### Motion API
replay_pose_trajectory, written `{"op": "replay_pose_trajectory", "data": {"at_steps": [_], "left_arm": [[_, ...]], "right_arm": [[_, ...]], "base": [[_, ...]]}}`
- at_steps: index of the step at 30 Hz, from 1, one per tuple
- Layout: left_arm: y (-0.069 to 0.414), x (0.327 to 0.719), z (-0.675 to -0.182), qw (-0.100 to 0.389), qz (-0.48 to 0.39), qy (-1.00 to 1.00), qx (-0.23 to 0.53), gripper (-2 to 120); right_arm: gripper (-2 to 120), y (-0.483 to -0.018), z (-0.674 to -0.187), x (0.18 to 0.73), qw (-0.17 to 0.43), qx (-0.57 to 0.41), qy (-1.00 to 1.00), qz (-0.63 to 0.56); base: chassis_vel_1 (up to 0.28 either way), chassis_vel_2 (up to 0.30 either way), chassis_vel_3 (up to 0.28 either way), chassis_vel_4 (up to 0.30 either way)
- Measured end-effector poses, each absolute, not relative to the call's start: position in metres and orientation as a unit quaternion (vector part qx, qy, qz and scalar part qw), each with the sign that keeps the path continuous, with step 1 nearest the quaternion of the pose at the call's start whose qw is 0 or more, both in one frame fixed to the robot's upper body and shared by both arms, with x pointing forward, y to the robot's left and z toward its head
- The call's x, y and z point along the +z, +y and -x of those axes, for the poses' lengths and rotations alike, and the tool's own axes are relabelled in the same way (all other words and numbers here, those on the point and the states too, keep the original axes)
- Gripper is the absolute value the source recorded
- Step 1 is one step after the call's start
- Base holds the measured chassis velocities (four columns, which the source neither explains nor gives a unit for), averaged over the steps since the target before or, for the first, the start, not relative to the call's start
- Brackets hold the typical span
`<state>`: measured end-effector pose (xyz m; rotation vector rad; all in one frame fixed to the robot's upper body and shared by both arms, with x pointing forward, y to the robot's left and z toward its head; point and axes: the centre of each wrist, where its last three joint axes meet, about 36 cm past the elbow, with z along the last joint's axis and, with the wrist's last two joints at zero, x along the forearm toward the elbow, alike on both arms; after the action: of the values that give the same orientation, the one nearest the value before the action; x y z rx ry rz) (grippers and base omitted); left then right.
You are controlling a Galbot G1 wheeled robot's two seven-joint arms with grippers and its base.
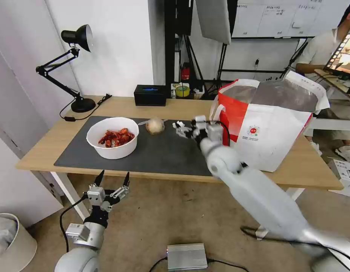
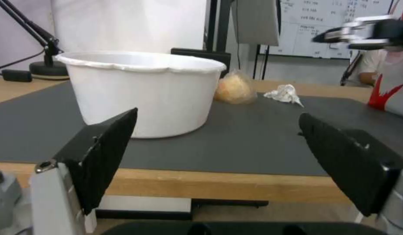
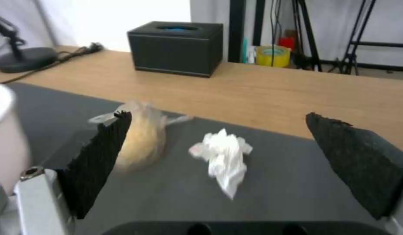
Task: Pick up the trash from the table and place it into the takeout bag.
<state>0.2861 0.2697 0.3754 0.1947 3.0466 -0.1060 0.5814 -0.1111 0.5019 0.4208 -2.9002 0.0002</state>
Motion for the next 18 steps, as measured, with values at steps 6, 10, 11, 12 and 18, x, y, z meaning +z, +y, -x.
{"op": "replay_pose_trajectory", "data": {"at_steps": [6,10,11,12,18], "left_arm": [[0.268,0.374,-0.281,0.040,-0.062,0.997,-0.033,100],[0.267,0.374,-0.279,0.040,-0.063,0.997,-0.033,100],[0.266,0.375,-0.279,0.041,-0.063,0.997,-0.034,100],[0.265,0.375,-0.278,0.042,-0.062,0.997,-0.034,100],[0.263,0.377,-0.277,0.045,-0.061,0.997,-0.035,100]], "right_arm": [[100,-0.083,-0.637,0.494,0.152,0.007,-0.982,-0.113],[100,-0.073,-0.651,0.493,0.162,0.005,-0.980,-0.114],[100,-0.069,-0.657,0.492,0.167,0.005,-0.979,-0.114],[100,-0.065,-0.663,0.491,0.174,0.004,-0.978,-0.115],[100,-0.059,-0.673,0.485,0.189,0.016,-0.975,-0.113]], "base": [[0.000,0.000,0.000,0.000],[0.000,0.000,0.000,0.000],[0.000,0.000,0.000,0.000],[0.000,0.000,0.000,0.000],[0.000,0.000,0.000,0.000]]}}
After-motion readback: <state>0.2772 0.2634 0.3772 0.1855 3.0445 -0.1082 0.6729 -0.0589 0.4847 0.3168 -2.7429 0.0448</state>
